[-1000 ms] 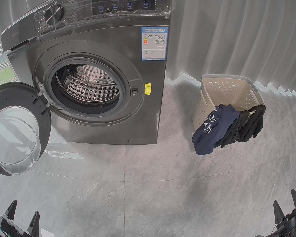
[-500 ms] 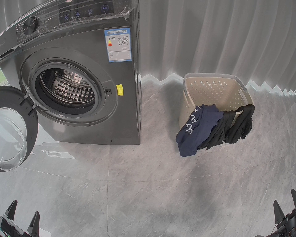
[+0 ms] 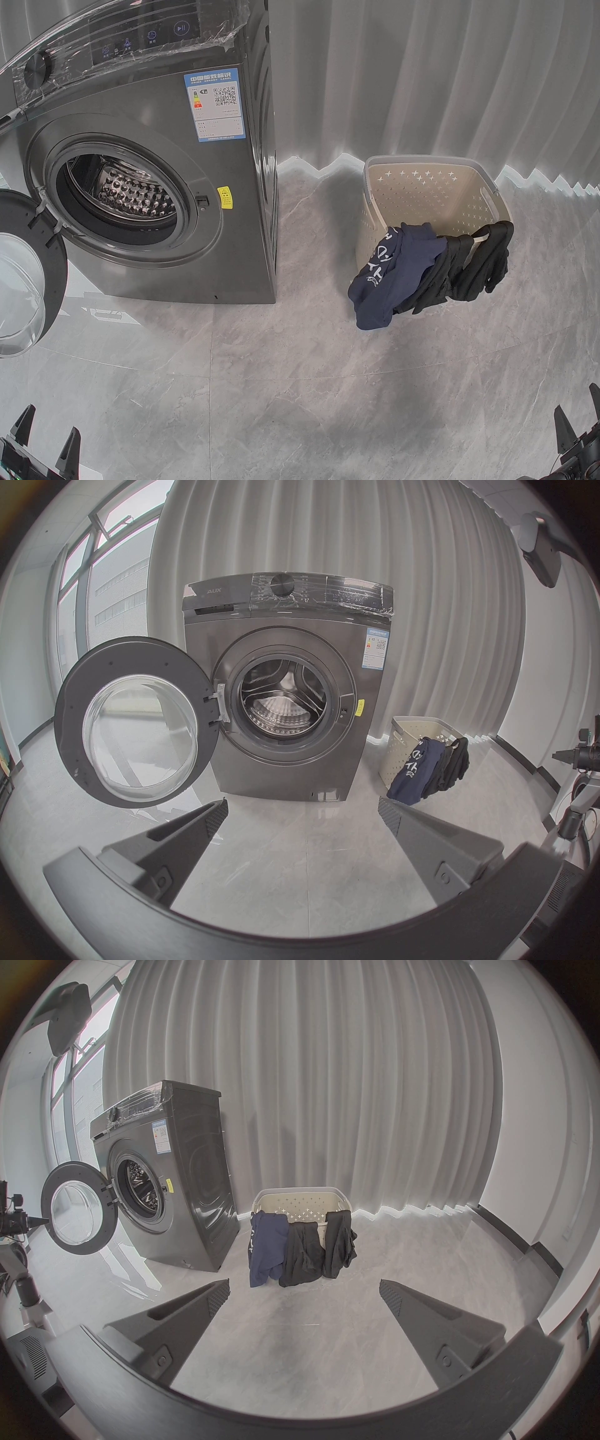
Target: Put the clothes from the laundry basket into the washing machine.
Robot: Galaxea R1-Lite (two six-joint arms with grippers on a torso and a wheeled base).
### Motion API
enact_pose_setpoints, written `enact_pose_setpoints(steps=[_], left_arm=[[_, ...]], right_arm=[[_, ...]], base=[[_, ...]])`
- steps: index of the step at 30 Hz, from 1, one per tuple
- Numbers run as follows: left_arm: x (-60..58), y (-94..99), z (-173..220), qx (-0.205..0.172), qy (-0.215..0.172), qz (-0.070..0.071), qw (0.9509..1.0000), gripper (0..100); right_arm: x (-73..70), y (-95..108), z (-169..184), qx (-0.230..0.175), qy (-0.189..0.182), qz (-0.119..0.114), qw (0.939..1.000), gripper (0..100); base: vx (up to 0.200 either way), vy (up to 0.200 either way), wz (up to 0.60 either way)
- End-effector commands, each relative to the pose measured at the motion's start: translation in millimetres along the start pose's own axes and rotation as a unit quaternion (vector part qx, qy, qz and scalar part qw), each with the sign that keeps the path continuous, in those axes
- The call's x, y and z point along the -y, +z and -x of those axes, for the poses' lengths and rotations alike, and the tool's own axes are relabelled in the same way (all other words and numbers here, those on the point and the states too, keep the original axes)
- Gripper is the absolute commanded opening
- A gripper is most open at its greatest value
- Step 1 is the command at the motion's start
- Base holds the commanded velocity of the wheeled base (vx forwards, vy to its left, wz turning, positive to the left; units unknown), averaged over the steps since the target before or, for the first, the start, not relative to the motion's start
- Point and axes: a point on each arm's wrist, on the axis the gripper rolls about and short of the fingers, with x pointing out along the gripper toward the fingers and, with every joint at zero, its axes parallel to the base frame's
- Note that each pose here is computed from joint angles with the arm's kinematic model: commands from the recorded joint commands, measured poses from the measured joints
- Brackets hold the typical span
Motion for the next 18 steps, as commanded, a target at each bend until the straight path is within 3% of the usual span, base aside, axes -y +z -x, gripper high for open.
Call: enact_pose_setpoints(steps=[1,7,18], left_arm=[[-0.3,-4.6,-0.7,-0.005,0.0,0.0,1.0,100],[-0.2,-4.6,-0.5,-0.004,0.001,0.0,1.0,100],[-0.2,-4.7,-0.4,-0.003,0.002,0.0,1.0,100]], right_arm=[[0.0,-5.2,-0.3,-0.002,0.0,0.0,1.0,100],[0.0,-5.2,-0.3,-0.002,0.0,0.0,1.0,100],[0.0,-5.2,-0.3,-0.002,0.0,0.0,1.0,100]], base=[[0.2,0.0,0.0],[0.0,0.0,0.0],[0.0,-0.2,0.0]])
